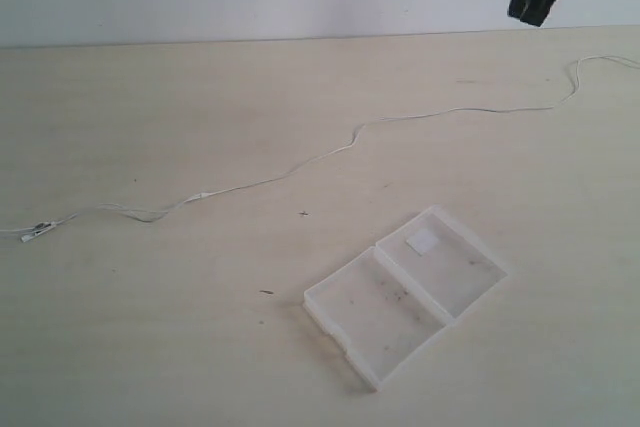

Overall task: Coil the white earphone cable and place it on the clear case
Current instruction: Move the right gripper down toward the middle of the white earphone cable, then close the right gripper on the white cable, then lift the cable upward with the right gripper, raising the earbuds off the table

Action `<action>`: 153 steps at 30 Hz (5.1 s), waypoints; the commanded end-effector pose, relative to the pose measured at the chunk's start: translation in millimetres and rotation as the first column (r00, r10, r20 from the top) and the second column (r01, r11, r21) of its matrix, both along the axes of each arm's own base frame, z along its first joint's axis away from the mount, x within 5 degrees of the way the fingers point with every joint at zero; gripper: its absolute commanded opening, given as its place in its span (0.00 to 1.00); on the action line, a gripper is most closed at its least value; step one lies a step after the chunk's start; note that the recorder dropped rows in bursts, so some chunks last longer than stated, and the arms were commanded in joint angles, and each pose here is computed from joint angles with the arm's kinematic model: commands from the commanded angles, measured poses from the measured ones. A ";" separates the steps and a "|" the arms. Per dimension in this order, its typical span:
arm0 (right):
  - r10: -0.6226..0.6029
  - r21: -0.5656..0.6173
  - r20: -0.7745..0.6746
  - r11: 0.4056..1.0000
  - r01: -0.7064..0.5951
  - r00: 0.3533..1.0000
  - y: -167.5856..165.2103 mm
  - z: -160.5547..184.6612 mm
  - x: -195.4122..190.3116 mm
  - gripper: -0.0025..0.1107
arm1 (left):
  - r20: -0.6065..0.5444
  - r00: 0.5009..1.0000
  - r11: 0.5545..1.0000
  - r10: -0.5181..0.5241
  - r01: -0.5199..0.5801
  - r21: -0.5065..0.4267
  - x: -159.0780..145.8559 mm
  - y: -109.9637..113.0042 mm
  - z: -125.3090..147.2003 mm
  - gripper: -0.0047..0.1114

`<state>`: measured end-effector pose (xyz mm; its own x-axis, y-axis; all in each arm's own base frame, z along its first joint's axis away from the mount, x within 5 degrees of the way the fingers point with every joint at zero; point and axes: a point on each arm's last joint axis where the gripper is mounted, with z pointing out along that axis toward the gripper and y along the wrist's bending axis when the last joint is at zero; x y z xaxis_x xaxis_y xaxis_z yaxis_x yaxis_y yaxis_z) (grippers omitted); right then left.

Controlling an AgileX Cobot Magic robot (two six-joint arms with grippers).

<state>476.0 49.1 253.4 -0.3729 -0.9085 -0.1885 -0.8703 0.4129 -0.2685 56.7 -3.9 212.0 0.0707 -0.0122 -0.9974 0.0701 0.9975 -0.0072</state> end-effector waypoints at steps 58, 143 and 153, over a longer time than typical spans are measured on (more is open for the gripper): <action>0.535 -0.064 -0.214 0.827 -0.559 0.817 183.0 -135.5 -23.5 0.49 | 0.008 1.000 1.000 0.001 -0.001 -0.009 -0.6 0.1 0.6 0.04; -0.523 0.756 0.229 0.627 0.189 0.821 68.1 253.4 -172.6 0.02 | 0.003 1.000 1.000 0.001 -0.001 -0.008 -0.6 0.1 0.1 0.04; -0.530 0.788 0.252 0.598 0.146 0.810 63.1 271.7 -190.2 0.02 | 0.003 1.000 1.000 0.001 -0.001 -0.008 -0.6 0.1 0.1 0.04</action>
<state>290.8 114.9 520.1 -0.3302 -0.2419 -0.9124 -0.4939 0.8680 -0.0514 56.7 -3.9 211.7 0.0683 -0.0120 -0.9976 0.0700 0.9975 -0.0072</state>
